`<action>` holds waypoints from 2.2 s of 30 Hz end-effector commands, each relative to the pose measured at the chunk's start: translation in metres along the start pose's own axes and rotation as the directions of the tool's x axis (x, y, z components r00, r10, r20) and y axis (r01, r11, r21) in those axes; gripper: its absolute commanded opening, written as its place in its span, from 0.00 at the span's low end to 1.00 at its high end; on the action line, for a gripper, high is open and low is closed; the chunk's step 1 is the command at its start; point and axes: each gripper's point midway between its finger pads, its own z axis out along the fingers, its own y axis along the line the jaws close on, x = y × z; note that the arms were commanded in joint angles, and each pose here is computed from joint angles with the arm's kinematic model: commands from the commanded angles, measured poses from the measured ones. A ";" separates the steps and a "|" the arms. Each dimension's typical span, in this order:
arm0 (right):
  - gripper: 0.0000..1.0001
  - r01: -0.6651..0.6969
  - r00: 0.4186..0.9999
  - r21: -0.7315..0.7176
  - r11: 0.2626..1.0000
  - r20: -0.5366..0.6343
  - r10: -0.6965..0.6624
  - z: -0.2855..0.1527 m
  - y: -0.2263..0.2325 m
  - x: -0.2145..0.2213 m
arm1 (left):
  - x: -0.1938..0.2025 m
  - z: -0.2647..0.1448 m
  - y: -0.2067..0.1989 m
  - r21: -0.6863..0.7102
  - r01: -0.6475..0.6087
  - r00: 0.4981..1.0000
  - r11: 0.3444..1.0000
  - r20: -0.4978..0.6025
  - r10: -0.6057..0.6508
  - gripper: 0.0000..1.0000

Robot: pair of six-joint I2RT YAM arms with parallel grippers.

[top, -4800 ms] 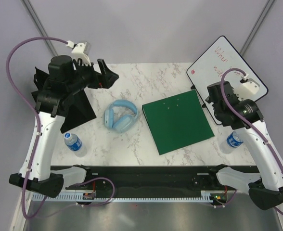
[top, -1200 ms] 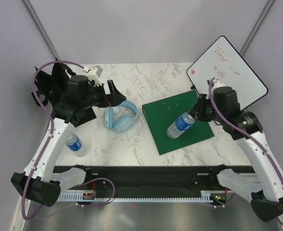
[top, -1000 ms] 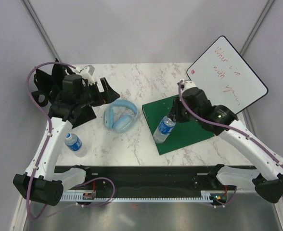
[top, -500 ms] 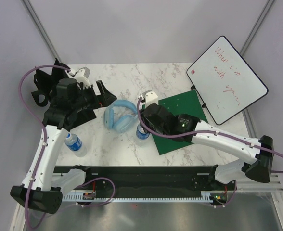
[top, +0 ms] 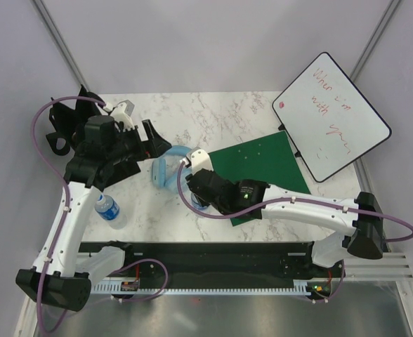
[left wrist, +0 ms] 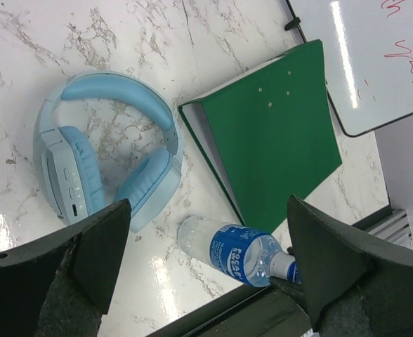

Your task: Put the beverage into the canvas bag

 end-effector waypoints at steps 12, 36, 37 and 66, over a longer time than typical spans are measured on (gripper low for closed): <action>0.71 -0.126 0.963 -0.079 0.989 0.229 0.141 -0.042 0.007 -0.073 | 0.035 0.005 0.001 0.077 -0.042 0.993 0.996 -0.105 0.050 0.97; 0.72 -0.483 0.779 -0.026 0.875 0.444 0.443 -0.153 -0.103 -0.091 | 0.124 0.010 -0.073 0.039 -0.298 0.916 0.954 -0.271 0.297 0.82; 0.72 -0.481 0.781 -0.025 0.876 0.441 0.441 -0.152 -0.104 -0.089 | 0.127 0.013 -0.072 0.027 -0.308 0.912 0.951 -0.277 0.303 0.82; 0.73 -0.502 0.771 0.007 0.865 0.456 0.444 -0.156 -0.120 -0.072 | 0.151 0.032 -0.075 0.008 -0.365 0.823 0.931 -0.465 0.326 0.33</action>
